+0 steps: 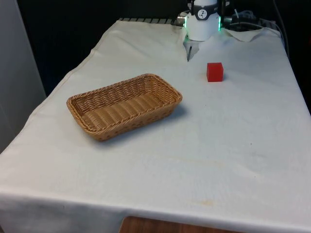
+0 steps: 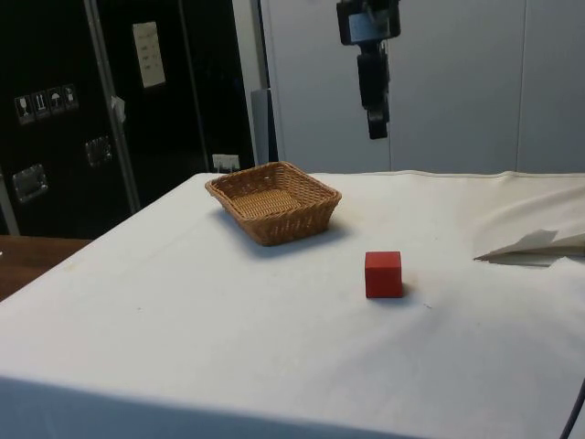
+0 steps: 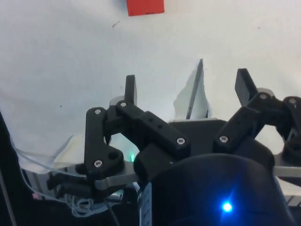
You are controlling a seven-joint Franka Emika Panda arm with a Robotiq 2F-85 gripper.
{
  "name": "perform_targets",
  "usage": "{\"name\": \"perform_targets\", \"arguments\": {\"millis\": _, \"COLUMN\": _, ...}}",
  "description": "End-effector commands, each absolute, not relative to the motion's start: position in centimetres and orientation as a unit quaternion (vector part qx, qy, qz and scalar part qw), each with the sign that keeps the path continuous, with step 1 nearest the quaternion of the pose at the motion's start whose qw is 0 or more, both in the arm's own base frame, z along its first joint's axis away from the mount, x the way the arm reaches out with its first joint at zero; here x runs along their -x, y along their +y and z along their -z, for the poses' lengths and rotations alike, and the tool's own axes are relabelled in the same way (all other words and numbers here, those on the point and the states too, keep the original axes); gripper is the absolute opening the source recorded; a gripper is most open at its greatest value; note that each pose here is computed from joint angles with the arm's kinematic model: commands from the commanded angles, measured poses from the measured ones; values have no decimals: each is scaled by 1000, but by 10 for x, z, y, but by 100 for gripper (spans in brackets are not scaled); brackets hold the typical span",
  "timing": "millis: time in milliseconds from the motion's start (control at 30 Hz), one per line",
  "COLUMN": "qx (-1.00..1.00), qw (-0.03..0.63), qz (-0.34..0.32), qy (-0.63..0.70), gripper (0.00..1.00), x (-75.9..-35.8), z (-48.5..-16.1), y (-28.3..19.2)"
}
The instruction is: Pick up the cube and place it into the basket.
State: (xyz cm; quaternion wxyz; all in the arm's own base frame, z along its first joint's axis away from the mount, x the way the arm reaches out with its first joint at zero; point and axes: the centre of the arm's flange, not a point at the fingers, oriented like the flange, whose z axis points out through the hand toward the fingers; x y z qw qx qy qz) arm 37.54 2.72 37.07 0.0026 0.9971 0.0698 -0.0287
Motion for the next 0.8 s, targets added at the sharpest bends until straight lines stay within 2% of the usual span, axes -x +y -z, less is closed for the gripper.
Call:
{"name": "perform_targets", "arguments": {"millis": 0, "qx": -998, "qw": 3, "qz": 22, "qy": 67, "gripper": 100, "x": -375, "z": -369, "y": 32}}
{"name": "perform_targets", "arguments": {"millis": 767, "qx": -997, "qw": 2, "qz": 0, "qy": 76, "gripper": 100, "x": -369, "z": -333, "y": 60}}
